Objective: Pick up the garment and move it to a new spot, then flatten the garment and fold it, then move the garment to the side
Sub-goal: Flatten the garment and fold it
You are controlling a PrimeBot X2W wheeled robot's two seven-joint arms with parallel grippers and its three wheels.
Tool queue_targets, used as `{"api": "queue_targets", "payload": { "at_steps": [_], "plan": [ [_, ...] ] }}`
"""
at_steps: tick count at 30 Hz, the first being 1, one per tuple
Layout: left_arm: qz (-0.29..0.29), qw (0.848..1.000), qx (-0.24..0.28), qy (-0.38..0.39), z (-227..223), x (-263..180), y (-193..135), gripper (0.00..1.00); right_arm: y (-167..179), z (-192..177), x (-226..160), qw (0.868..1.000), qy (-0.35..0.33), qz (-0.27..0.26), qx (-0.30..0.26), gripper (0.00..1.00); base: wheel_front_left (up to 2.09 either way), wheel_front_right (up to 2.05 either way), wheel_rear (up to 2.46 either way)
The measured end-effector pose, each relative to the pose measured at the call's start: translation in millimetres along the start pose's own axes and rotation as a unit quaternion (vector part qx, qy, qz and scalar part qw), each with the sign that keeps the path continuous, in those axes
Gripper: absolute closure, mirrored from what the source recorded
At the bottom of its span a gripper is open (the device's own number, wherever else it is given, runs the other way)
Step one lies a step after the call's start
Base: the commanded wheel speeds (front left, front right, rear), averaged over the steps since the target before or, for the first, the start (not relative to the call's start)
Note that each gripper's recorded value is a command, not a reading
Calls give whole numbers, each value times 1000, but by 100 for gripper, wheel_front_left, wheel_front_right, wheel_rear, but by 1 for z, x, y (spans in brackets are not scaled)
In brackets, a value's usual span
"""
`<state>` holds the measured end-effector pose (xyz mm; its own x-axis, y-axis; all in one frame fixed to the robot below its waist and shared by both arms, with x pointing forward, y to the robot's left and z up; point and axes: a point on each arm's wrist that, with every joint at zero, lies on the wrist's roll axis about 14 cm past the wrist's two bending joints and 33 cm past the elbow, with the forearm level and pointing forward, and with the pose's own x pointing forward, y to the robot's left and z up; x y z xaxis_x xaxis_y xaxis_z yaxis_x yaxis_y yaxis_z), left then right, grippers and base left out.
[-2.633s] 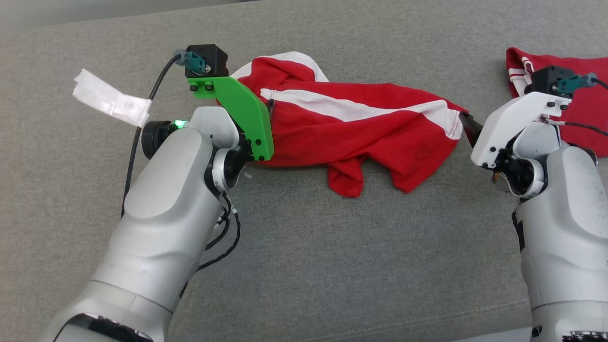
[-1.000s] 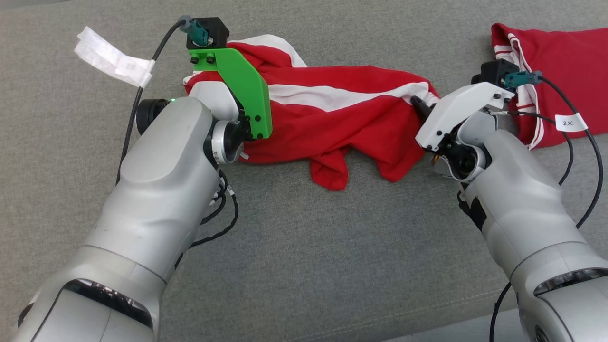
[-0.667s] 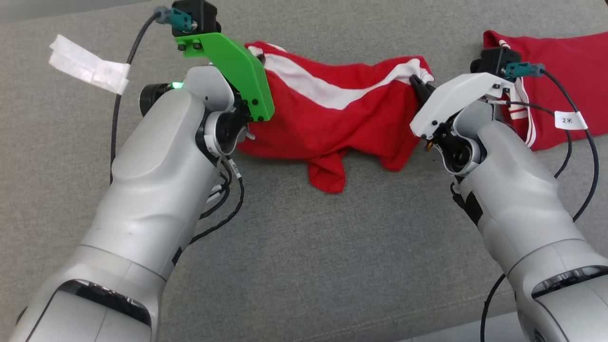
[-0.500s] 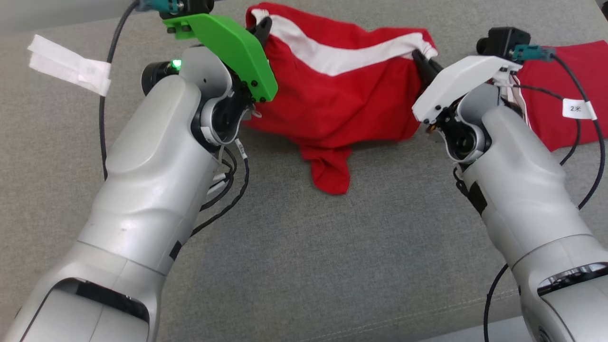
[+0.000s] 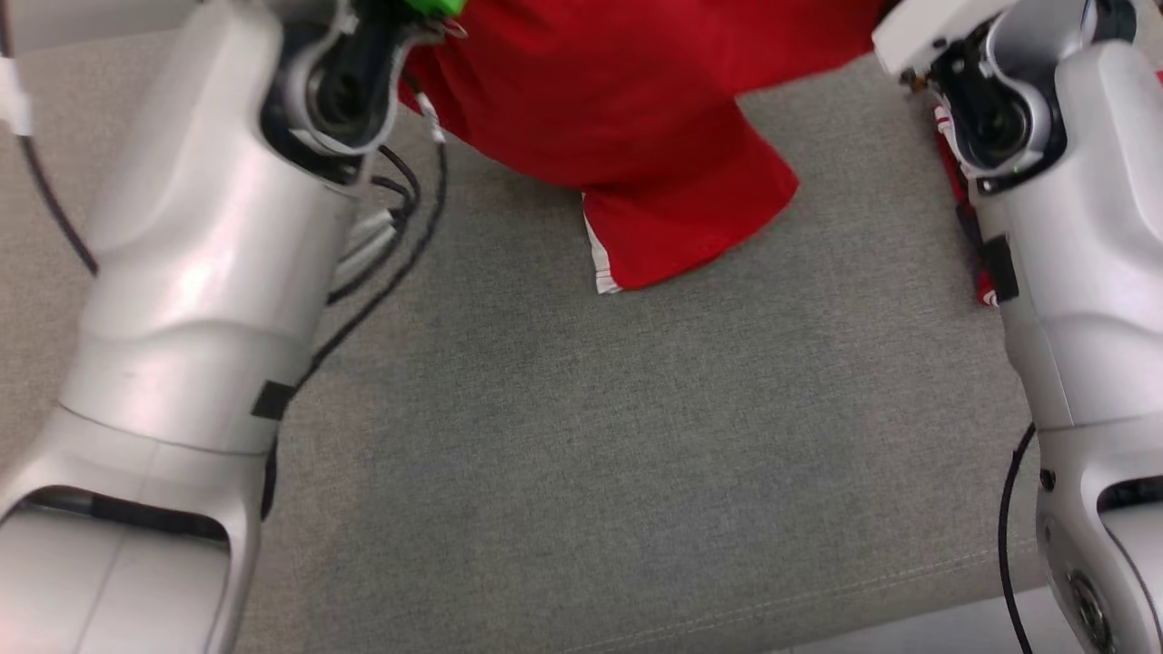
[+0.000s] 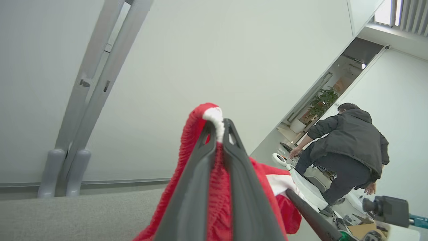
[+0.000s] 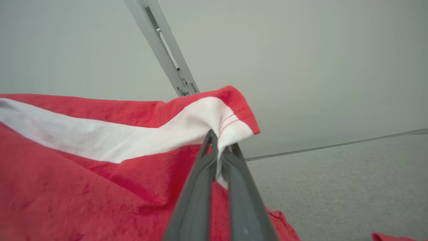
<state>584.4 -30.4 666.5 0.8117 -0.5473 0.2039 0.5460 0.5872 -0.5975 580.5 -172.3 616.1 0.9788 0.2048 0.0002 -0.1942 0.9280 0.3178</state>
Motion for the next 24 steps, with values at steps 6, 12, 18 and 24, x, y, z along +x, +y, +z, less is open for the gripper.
{"api": "queue_targets", "payload": {
  "at_steps": [6, 12, 18, 24],
  "plan": [
    [-24, 995, -8, -97, 45, 23, 24, 100, 21, 70, 34, 990, -124, 23, -63, 100, 0, 0, 0],
    [-63, 980, 0, -190, 83, 35, 31, 100, 36, 123, 47, 954, -265, 44, -135, 100, 0, 0, 0],
    [-72, 974, 10, -216, 81, 23, 48, 100, 40, 91, 62, 942, -254, 74, -207, 100, 0, 0, 0],
    [-11, 989, -9, -145, 9, -16, 97, 100, 27, -18, 59, 962, -129, 103, -219, 100, 0, 0, 0]
  ]
}}
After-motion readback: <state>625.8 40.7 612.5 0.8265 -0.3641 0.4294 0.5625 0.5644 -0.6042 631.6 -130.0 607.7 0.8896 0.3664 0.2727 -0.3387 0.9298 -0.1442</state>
